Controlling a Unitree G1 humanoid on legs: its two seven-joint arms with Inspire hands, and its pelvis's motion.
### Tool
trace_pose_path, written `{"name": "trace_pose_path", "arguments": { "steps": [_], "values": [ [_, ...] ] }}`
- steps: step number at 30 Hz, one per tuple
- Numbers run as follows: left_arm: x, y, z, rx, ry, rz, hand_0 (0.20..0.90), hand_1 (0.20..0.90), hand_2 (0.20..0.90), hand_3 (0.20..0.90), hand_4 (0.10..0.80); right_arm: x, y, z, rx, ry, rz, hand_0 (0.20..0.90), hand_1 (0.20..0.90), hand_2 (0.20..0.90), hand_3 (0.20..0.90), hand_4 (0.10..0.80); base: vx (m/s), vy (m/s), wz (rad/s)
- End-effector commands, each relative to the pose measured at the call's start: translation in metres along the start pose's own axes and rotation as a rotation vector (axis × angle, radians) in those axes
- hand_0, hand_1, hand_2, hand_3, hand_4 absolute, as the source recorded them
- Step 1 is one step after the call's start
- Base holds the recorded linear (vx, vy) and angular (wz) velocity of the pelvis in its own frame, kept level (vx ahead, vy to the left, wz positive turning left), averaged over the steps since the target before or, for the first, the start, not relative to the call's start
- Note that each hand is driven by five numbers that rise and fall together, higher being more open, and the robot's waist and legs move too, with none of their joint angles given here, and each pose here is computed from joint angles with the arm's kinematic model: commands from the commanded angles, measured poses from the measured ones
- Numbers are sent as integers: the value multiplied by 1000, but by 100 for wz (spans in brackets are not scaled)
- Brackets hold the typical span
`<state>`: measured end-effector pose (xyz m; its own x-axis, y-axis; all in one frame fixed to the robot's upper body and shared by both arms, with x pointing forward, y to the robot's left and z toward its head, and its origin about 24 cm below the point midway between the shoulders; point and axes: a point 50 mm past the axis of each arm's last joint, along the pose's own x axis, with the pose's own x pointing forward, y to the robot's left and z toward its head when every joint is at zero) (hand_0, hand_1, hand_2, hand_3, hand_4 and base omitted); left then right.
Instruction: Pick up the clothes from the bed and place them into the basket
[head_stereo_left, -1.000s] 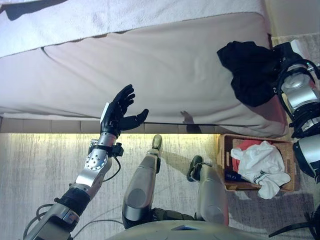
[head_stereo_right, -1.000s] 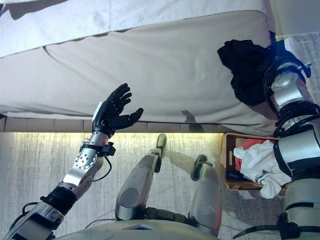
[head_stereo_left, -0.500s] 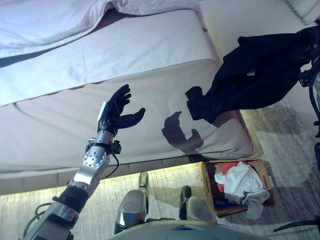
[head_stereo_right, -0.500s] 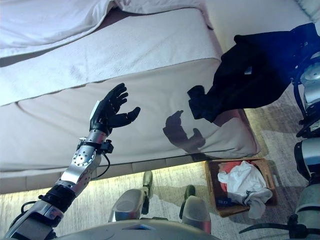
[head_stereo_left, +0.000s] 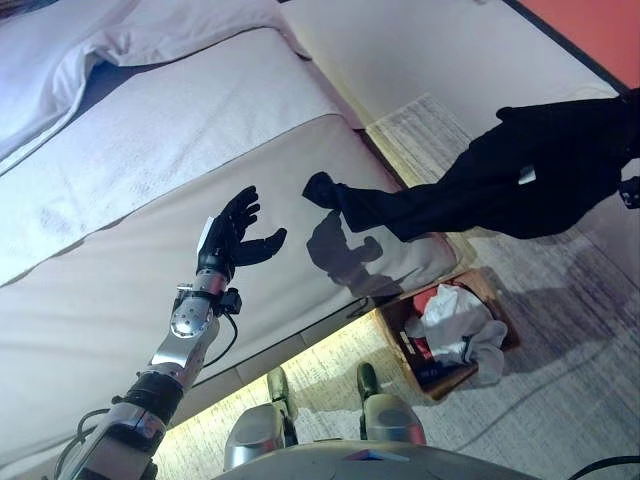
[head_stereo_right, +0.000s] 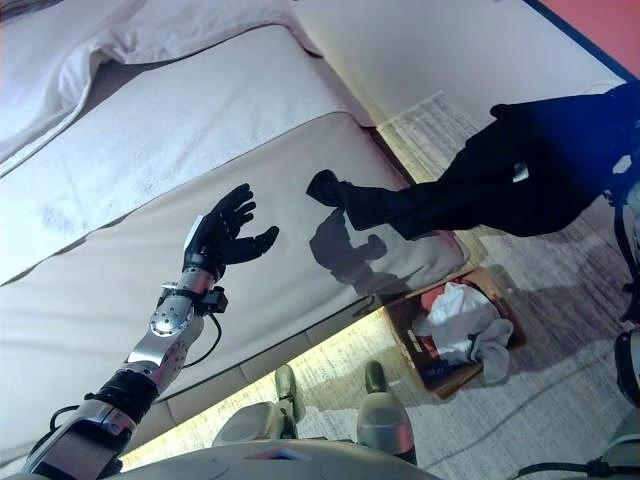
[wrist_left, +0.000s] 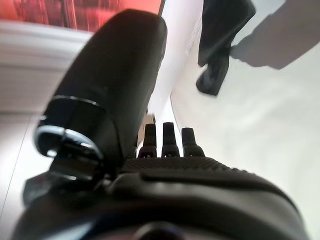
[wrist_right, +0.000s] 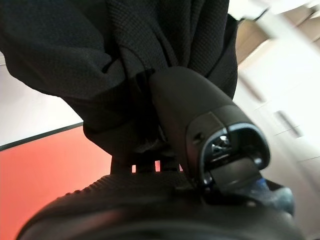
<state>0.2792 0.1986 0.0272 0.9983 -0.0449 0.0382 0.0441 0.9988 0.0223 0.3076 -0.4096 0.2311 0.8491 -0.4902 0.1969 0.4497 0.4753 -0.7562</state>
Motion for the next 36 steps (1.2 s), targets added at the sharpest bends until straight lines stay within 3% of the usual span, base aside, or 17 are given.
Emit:
{"name": "trace_pose_path", "arguments": {
  "steps": [1, 21, 36],
  "values": [
    [1, -7, 6, -5, -110, -15, 900, 900, 900, 900, 800, -7, -48, 7, -87, -90, -169, 300, 300, 300, 200, 100, 15, 25, -35],
    [4, -17, -1, 13, -82, -62, 900, 900, 900, 900, 800, -27, -67, -31, -67, 0, -220, 300, 300, 300, 200, 100, 20, 13, -21],
    [6, -19, -3, 11, -67, -46, 900, 900, 900, 900, 800, -20, -20, -21, -57, -44, -56, 300, 300, 300, 200, 100, 4, 2, -2]
  ]
}}
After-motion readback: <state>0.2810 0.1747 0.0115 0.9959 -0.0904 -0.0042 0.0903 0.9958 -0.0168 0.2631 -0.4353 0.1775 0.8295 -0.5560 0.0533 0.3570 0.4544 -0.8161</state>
